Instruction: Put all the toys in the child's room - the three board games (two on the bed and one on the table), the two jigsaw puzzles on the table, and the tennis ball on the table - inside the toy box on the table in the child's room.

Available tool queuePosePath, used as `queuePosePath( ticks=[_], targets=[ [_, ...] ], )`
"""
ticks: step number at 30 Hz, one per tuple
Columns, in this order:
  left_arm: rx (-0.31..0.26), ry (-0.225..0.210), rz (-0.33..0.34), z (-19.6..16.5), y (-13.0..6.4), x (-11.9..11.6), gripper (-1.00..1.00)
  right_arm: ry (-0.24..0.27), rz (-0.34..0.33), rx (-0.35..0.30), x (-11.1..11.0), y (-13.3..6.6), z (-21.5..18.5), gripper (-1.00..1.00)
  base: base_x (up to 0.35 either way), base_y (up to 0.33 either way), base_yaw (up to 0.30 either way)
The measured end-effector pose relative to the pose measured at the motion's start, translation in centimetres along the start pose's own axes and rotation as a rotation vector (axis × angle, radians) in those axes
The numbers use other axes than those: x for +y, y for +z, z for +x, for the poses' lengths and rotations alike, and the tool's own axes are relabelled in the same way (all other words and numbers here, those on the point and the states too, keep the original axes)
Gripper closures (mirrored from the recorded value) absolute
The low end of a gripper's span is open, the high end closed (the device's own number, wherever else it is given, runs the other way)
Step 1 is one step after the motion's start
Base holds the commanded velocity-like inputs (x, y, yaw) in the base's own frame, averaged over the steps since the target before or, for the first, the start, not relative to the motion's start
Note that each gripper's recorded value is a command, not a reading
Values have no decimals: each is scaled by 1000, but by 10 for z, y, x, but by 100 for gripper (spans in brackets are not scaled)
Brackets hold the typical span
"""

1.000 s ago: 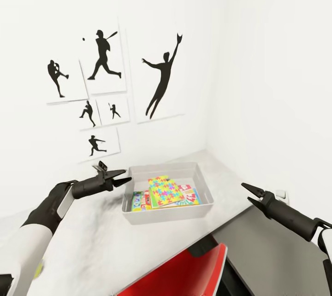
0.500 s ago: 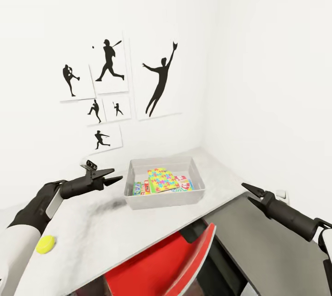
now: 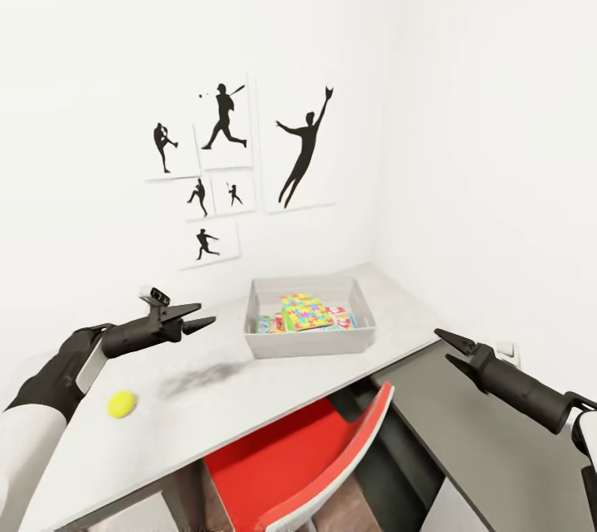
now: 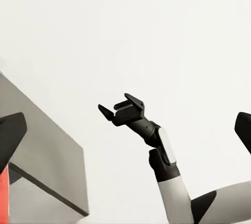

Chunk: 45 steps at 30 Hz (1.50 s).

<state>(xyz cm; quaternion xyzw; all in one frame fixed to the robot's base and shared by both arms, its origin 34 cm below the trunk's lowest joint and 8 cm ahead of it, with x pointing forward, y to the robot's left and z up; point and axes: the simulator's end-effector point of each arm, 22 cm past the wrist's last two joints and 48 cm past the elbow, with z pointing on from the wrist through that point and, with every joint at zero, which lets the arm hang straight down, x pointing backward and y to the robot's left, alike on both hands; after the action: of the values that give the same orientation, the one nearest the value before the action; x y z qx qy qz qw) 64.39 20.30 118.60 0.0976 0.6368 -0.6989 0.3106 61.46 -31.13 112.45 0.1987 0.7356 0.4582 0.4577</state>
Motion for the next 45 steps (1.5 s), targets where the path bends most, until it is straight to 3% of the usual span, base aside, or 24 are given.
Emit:
queuePosePath(
  ticks=[10, 19, 29, 36, 45],
  targets=[
    [-1, 5, 0, -1, -1, -3, -100, -5, -7, 2, 4, 0, 1, -100, -12, 76, 259],
    [-2, 5, -3, -1, -2, -2, -100, -9, -3, -1, 3, -2, -2, -100, 0, 2, 53],
    [-60, 16, -37, -15, -34, -6, -100, -8, -2, 0, 6, -3, -1, -100, 0, 0, 2],
    [-38, 49, -34, -16, -29, -18, -100, -6, 0, -2, 8, -5, -1, -100, 0, 0, 0],
    [-28, 59, -31, -16, -26, -21, -100, -5, -2, -10, 8, -7, -4, -100, -40, 0, 16]
  ],
)
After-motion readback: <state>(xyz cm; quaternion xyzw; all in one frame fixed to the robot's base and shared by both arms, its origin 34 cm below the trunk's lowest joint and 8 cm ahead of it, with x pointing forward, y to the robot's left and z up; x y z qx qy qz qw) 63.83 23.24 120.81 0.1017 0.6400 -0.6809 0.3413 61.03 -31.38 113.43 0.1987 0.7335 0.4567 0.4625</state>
